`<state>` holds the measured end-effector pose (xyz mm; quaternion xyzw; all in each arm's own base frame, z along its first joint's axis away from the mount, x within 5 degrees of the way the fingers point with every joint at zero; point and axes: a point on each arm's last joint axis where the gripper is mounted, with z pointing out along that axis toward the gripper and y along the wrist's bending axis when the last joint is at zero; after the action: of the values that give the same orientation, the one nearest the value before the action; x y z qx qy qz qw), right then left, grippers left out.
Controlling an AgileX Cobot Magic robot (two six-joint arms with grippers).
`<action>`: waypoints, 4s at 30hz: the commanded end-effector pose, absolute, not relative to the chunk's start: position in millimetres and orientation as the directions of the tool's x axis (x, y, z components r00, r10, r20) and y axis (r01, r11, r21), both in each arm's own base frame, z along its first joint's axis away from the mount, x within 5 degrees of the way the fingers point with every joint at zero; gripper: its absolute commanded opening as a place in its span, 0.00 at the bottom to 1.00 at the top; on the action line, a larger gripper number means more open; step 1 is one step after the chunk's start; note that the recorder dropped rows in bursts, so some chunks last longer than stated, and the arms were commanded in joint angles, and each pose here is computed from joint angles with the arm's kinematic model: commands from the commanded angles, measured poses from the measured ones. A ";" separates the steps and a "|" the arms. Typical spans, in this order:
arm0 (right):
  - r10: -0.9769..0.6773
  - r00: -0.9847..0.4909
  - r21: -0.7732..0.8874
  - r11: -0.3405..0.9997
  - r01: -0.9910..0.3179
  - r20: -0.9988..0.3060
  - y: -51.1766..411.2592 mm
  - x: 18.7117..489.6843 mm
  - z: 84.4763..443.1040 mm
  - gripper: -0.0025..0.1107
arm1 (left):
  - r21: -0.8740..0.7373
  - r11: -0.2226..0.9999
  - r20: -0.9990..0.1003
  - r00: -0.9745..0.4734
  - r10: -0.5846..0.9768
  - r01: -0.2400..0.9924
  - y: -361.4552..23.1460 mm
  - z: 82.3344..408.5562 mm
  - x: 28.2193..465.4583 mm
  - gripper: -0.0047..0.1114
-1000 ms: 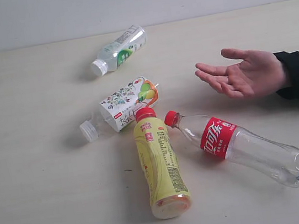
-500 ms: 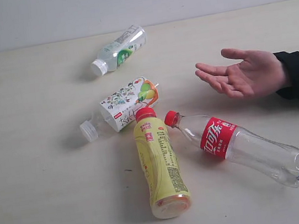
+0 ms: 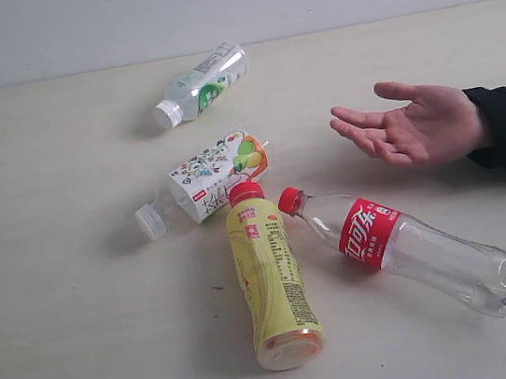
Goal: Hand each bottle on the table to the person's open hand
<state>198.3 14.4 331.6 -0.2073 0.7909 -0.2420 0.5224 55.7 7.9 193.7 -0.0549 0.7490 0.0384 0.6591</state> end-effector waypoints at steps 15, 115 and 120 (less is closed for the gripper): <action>-0.627 -0.742 -0.444 0.749 -0.492 -0.236 55.8 227.2 306.2 0.02 | -0.010 0.991 -0.993 -0.113 -0.026 -0.135 8.0 194.7 55.3 0.04; -0.771 -0.581 -0.002 0.601 -0.799 0.259 148.0 246.3 126.4 0.10 | -0.010 0.991 -0.993 -0.113 -0.026 -0.135 8.0 194.7 55.3 0.04; -0.760 -0.580 0.005 0.608 -0.794 0.292 146.3 244.0 127.6 0.02 | -0.010 0.991 -0.993 -0.113 -0.026 -0.135 8.0 194.7 55.3 0.04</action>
<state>245.3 147.5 126.2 -0.4375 0.8887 -0.0578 -0.1245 55.7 7.9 193.7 -0.0549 0.7490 0.0384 0.6591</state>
